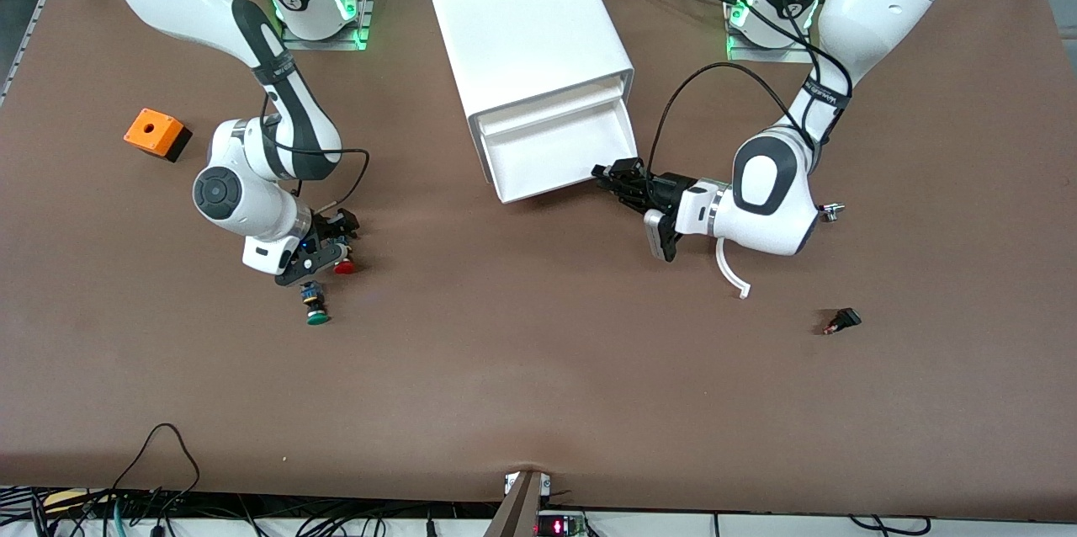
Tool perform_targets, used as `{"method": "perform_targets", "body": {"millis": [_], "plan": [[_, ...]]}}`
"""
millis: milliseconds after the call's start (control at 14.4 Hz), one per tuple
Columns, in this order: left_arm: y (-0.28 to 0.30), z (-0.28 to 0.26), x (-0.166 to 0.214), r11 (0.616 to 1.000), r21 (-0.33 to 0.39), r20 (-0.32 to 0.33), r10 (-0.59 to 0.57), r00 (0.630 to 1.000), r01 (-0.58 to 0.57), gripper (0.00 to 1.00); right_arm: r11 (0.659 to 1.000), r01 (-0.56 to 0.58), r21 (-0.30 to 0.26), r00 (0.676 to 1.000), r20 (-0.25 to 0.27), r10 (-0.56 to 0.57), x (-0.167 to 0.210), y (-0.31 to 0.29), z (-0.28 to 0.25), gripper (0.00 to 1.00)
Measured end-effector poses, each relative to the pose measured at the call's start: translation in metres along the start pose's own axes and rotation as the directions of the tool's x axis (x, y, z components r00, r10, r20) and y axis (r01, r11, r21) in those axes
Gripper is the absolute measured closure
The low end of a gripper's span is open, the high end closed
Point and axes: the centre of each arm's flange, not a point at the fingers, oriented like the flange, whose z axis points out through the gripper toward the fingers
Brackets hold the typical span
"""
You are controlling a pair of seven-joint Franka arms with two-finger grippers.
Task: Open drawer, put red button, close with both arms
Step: 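Grasp the red button with the right gripper while the left gripper withdraws, then carry the red button with the right gripper over the open drawer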
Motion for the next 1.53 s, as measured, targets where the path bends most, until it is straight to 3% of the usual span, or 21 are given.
{"method": "perform_targets", "body": {"millis": [69,139,347,486,555,694,833,972,1180,1319,1527], "plan": [[0.004,-0.009,0.007,1.000,0.004,-0.014,0.006,1.000,-0.006,0.41,1.000,0.001,-0.001,1.000,-0.002,-0.001,0.000,0.000,0.001,0.15],[0.008,-0.015,0.012,1.000,0.004,-0.015,0.004,1.000,-0.004,0.32,1.000,0.002,-0.001,1.000,-0.001,-0.002,0.000,-0.001,0.001,0.17],[0.030,-0.053,0.032,0.998,0.055,0.041,-0.034,0.999,0.032,0.01,1.000,0.017,-0.002,1.000,0.001,-0.017,0.001,-0.009,0.003,0.25],[0.057,-0.092,0.048,0.988,0.139,0.096,-0.075,0.993,0.061,0.00,1.000,0.022,-0.002,1.000,0.001,-0.022,0.002,-0.012,0.003,0.39],[0.071,-0.110,0.054,0.979,0.191,0.117,-0.089,0.989,0.066,0.00,1.000,0.023,-0.002,1.000,0.001,-0.023,0.002,-0.012,0.003,0.40],[0.093,-0.141,0.063,0.950,0.307,0.144,-0.107,0.984,0.059,0.00,1.000,0.022,-0.003,1.000,-0.001,-0.022,0.002,-0.011,0.002,0.59],[0.099,-0.169,0.065,0.907,0.419,0.152,-0.108,0.983,0.035,0.00,1.000,0.022,-0.003,1.000,-0.002,-0.022,0.002,-0.011,0.001,0.59],[0.102,-0.200,0.060,0.837,0.548,0.174,-0.114,0.978,0.000,0.00,1.000,0.026,-0.004,1.000,-0.004,-0.026,0.002,-0.011,0.001,0.59],[0.118,-0.231,0.050,0.645,0.760,0.239,-0.164,0.957,-0.079,0.00,0.998,0.057,-0.010,0.998,-0.015,-0.058,0.004,-0.009,-0.002,0.59],[0.133,-0.247,0.050,0.525,0.845,0.236,-0.189,0.953,-0.105,0.00,0.997,0.078,-0.022,0.996,-0.041,-0.079,0.009,-0.006,-0.016,0.59],[0.171,-0.298,0.056,0.382,0.918,0.171,-0.152,0.973,-0.101,0.00,0.995,0.093,-0.044,0.990,-0.104,-0.097,0.019,-0.007,-0.054,0.59]]}}
